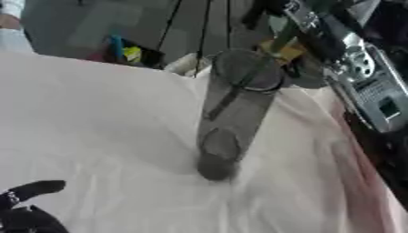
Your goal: Arrange flowers into the vase.
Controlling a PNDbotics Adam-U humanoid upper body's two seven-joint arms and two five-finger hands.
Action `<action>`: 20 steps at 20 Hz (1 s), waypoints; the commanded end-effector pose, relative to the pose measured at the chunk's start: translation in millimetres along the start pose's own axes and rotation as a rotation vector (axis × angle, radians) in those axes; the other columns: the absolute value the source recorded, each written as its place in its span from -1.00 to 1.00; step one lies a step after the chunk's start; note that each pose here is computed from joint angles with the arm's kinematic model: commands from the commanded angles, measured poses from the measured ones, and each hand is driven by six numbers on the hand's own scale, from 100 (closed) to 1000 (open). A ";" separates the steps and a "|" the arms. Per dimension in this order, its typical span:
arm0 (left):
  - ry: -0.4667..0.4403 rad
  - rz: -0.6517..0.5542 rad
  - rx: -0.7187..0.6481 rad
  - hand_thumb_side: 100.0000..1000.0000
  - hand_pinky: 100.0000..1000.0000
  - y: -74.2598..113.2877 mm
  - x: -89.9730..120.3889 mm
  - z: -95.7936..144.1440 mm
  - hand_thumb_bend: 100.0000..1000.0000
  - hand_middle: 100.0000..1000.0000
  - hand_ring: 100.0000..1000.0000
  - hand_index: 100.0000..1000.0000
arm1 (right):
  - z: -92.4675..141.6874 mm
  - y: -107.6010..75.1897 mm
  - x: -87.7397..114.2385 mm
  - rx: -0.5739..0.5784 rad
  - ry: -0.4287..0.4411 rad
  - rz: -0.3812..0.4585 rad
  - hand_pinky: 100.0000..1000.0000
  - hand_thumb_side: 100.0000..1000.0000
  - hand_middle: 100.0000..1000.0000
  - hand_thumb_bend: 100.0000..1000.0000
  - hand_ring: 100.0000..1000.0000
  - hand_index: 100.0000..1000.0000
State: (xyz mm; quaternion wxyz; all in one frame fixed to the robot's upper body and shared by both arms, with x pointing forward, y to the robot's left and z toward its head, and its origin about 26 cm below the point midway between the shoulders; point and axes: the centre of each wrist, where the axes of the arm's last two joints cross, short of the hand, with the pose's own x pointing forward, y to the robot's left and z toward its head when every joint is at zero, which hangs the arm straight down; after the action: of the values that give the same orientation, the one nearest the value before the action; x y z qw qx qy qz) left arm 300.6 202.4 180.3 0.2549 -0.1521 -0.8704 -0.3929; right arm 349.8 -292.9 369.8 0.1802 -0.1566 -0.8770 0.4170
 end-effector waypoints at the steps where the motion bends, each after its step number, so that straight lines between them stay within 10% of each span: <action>1: -0.020 -0.010 -0.010 1.00 -0.29 1.5 5.2 -2.7 -1.00 0.74 0.14 0.47 | 0.2 -15.9 7.8 0.045 -0.010 0.076 0.30 1.00 -0.17 -1.00 1.00 0.07; 20: -0.017 -0.009 -0.025 1.00 -0.29 0.7 5.0 -2.5 -1.00 0.75 0.15 0.47 | 1.6 -30.1 7.1 0.316 -0.046 0.185 0.51 1.00 0.27 -1.00 1.00 0.47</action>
State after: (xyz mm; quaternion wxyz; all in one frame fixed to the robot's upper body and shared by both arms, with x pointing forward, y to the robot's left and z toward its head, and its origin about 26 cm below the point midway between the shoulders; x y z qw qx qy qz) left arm 300.5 202.4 180.2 0.2552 -0.1540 -0.8674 -0.3985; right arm 347.0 -300.9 377.8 0.1557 -0.1734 -0.7952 0.5598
